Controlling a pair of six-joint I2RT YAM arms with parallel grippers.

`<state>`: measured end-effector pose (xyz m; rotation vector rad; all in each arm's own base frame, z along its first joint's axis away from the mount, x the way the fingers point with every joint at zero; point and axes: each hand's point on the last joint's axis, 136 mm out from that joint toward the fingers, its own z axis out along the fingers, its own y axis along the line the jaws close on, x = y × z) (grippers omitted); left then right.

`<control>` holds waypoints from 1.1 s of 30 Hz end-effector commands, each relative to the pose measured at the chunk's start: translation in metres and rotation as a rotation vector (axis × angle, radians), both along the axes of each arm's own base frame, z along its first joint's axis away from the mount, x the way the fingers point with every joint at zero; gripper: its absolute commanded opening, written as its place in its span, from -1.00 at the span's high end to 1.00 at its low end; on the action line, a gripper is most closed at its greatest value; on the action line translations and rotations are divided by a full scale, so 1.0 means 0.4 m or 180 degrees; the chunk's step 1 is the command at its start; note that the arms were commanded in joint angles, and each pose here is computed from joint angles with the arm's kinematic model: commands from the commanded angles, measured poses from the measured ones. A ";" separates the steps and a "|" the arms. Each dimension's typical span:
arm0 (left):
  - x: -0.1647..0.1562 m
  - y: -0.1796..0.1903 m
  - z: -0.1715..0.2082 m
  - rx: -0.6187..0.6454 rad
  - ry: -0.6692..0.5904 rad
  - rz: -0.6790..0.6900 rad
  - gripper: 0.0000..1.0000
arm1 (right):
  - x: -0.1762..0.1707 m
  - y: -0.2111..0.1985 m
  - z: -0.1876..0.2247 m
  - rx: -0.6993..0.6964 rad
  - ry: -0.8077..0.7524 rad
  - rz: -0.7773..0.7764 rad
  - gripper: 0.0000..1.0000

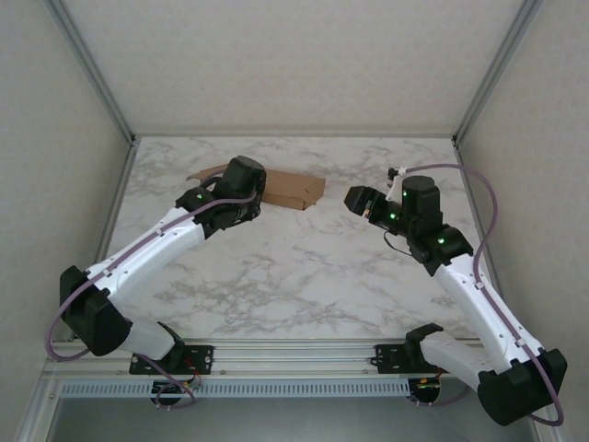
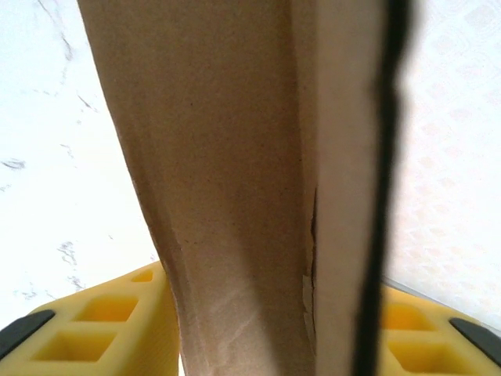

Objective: Fold the paper box

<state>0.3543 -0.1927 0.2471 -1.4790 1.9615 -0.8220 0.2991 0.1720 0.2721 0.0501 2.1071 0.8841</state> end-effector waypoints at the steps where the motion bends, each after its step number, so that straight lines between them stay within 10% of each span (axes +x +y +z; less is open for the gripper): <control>1: -0.053 0.078 0.014 0.0423 0.0125 0.0014 0.11 | 0.018 -0.005 0.004 -0.0917 -0.1381 0.0356 -0.42; 14: -0.093 0.141 -0.001 0.0518 0.0311 -0.0417 0.06 | -0.084 0.268 -0.101 -0.2215 -0.3584 0.2000 -0.55; 33: -0.096 0.110 -0.034 0.0257 0.0316 -0.0491 0.14 | -0.099 0.458 -0.106 -0.1945 -0.3844 0.2111 -0.61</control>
